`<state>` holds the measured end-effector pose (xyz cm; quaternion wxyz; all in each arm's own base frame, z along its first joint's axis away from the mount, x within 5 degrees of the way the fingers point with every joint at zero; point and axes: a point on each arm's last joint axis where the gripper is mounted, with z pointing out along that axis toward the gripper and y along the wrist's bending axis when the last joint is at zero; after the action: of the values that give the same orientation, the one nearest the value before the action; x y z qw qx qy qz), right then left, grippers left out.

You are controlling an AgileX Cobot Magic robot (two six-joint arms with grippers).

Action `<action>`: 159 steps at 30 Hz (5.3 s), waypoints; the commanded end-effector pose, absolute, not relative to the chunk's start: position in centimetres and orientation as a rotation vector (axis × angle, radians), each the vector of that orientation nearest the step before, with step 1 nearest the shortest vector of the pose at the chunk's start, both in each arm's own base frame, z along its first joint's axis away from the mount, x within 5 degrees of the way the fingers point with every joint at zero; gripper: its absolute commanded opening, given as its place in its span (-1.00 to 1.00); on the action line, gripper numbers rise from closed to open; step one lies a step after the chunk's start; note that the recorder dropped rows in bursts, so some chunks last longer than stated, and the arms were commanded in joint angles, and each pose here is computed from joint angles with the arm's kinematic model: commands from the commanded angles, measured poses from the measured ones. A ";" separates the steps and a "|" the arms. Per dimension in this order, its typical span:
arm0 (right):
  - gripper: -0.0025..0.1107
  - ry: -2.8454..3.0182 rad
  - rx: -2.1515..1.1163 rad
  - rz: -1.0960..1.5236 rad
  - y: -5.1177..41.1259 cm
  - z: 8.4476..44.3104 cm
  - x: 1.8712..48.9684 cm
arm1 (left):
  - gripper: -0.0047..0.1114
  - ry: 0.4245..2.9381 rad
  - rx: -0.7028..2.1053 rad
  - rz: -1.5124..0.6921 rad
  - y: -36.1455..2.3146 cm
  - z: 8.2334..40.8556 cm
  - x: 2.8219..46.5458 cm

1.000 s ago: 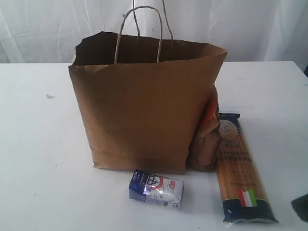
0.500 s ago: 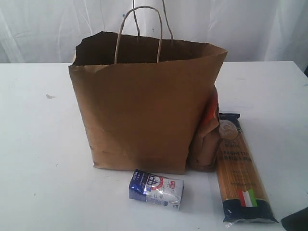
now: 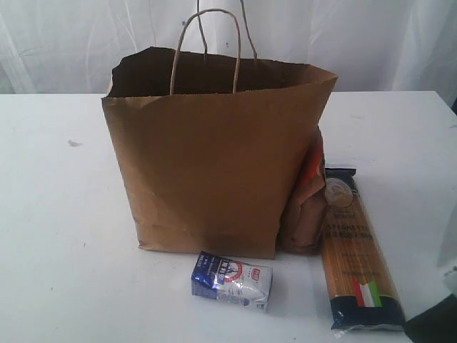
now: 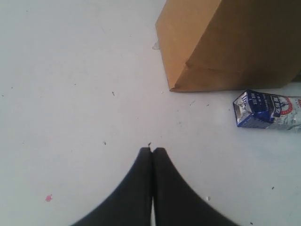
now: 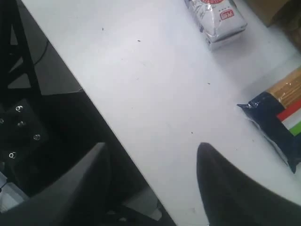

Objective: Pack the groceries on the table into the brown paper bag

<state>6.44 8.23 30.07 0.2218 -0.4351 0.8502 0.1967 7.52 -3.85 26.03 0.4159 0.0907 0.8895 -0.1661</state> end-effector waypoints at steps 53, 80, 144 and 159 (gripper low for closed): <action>0.14 2.048 -1.536 0.216 21.7 19.8 20.3 | -0.92 1.905 0.016 -0.452 -1.9 17.1 5.0; 0.14 2.207 -1.649 0.189 22.7 13.2 20.9 | -0.92 1.905 0.016 -0.452 -1.9 17.1 5.0; -0.96 1.791 -1.784 -0.430 19.4 37.7 28.2 | -0.92 1.905 0.016 -0.452 -1.9 17.1 5.0; 0.01 1.691 -1.635 -0.443 19.4 39.8 28.2 | -0.92 1.905 0.016 -0.452 -1.9 17.1 5.0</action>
<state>28.57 19.70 37.85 0.3139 -0.6550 0.6666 -0.1677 4.96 -1.95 17.18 0.5562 0.0097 0.8088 -0.1908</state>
